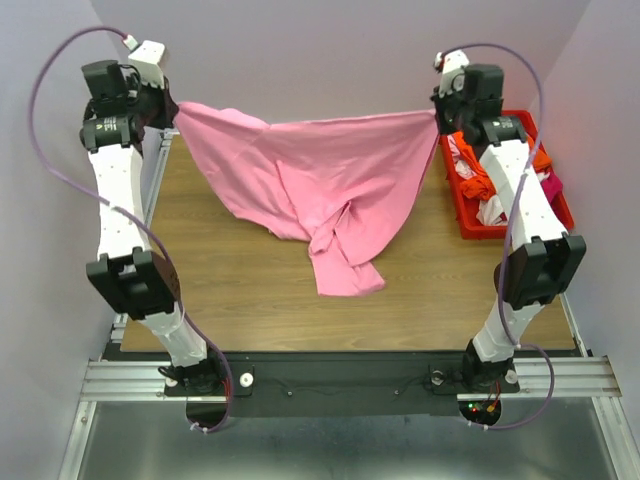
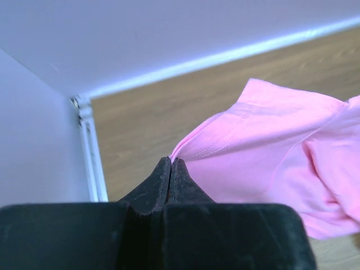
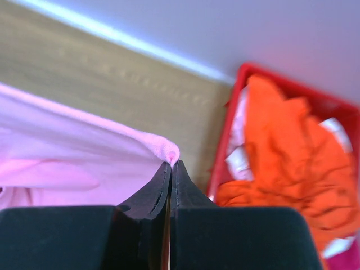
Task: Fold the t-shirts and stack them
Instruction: Flatten the tshirt out
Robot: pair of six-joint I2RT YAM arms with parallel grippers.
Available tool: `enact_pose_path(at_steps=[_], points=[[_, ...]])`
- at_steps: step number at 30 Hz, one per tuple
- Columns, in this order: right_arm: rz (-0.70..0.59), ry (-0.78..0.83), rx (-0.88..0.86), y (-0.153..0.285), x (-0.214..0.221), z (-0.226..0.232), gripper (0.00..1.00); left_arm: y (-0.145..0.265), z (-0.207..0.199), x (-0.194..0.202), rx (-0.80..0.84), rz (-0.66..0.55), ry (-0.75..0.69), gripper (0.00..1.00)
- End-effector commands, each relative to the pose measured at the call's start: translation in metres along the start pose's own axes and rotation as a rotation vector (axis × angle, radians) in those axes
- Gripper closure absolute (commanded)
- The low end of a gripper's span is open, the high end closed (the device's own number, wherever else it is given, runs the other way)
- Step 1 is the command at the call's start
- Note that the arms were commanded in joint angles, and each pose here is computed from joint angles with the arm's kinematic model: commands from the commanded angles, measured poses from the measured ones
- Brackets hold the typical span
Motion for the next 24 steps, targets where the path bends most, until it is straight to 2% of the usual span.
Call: enact_pose_path(at_steps=[1, 11, 16, 20, 23, 24], points=[[-0.194, 0.035, 0.173, 0.061, -0.056, -0.038, 0.99, 0.058, -0.022, -0.051, 0.016, -0.199, -0.028, 1.00], [-0.425, 0.081, 0.317, 0.154, -0.109, -0.062, 0.99, 0.164, -0.064, -0.106, -0.024, -0.507, -0.118, 1.00], [-0.516, 0.096, 0.353, 0.209, -0.117, -0.063, 0.99, 0.211, -0.084, -0.113, -0.062, -0.607, -0.134, 1.00], [-0.608, 0.093, 0.362, 0.257, -0.120, -0.060, 0.99, 0.269, -0.111, -0.112, -0.102, -0.738, -0.171, 1.00], [-0.663, 0.097, 0.361, 0.284, -0.121, -0.057, 0.99, 0.296, -0.123, -0.107, -0.119, -0.797, -0.178, 1.00], [-0.655, 0.102, 0.354, 0.281, -0.119, -0.056, 0.99, 0.298, -0.125, -0.106, -0.119, -0.802, -0.175, 1.00]])
Point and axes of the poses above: each gripper's point midway between its finger pads, its own y axis back along the fingers, its own z axis along the line the jaws close on, x = y × z, the point moved 9 cm from there along y, back along the fingers, and after that the axes turned 7 degrees about y, right-handed, at the moved point
